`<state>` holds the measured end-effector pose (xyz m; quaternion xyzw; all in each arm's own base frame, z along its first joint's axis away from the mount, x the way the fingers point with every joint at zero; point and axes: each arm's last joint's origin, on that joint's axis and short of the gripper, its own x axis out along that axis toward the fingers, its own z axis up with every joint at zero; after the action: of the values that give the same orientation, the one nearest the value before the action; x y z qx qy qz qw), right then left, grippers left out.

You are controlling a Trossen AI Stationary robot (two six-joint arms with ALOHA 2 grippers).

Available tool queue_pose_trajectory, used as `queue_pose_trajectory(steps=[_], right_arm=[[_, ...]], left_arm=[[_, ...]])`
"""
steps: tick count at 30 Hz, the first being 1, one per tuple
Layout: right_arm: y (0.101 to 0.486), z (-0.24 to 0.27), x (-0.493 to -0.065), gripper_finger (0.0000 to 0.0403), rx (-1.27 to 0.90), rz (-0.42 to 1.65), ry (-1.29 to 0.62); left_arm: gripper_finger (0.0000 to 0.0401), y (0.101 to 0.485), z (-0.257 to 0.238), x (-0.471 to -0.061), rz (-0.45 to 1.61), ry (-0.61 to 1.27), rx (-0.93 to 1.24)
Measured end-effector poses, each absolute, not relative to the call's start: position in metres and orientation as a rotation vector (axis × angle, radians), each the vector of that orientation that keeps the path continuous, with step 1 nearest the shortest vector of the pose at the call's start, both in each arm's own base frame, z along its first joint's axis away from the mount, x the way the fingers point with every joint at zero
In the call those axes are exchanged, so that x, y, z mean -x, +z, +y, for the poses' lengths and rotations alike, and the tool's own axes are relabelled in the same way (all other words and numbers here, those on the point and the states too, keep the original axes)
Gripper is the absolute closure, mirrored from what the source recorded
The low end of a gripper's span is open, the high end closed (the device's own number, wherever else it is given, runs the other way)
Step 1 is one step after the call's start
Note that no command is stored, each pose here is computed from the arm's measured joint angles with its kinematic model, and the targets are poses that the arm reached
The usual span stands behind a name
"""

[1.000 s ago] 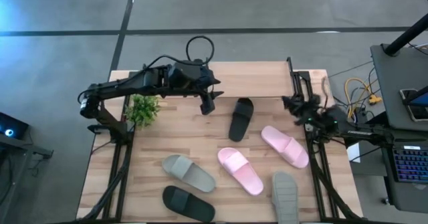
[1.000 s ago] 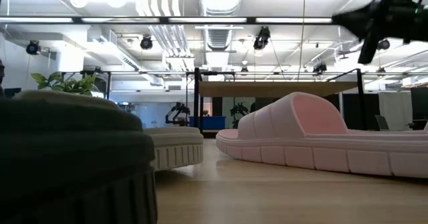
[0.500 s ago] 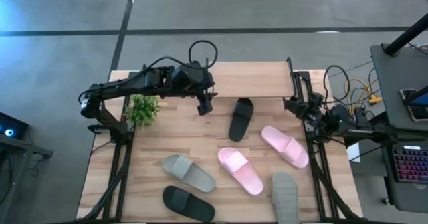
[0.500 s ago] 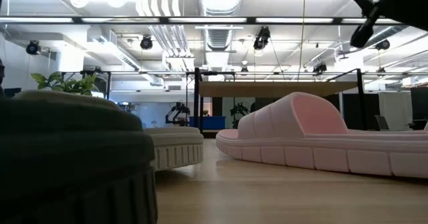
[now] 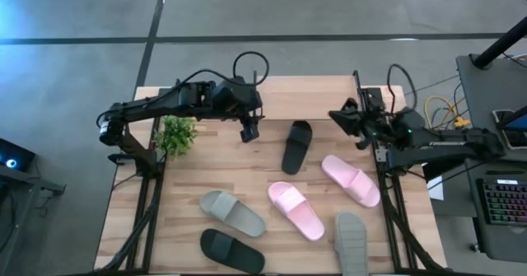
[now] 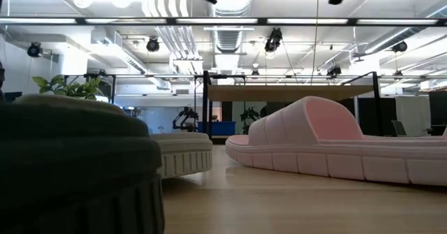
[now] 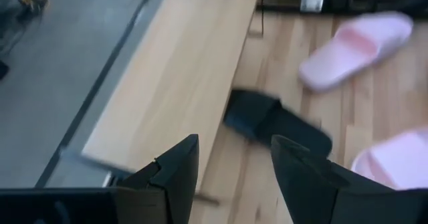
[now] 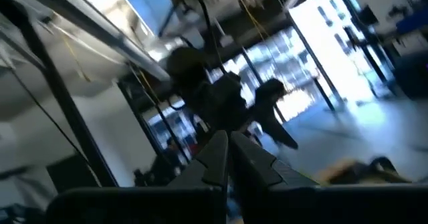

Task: Pick and place slides into the shelf
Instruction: Move the top black slipper under the shelf

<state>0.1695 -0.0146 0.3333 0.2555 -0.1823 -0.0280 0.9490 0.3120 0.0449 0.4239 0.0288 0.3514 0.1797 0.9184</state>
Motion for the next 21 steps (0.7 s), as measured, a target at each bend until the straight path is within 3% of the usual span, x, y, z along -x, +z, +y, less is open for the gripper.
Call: queue_pose_trajectory(steps=[10,16,21], right_arm=[[0.311,-0.02,-0.227,0.039,-0.679,0.238,-0.28],[0.302,-0.021,-0.253,0.039,-0.681,0.369,-0.314],[0.297,-0.022,-0.265,0.039,-0.707,0.478,-0.348]], left_arm=[[0.0228,0.396,0.044,-0.306,0.899,0.356,-0.073],[0.0228,0.356,0.043,-0.304,0.98,0.326,-0.064],[0.0228,0.326,0.038,-0.295,0.927,0.258,0.054]])
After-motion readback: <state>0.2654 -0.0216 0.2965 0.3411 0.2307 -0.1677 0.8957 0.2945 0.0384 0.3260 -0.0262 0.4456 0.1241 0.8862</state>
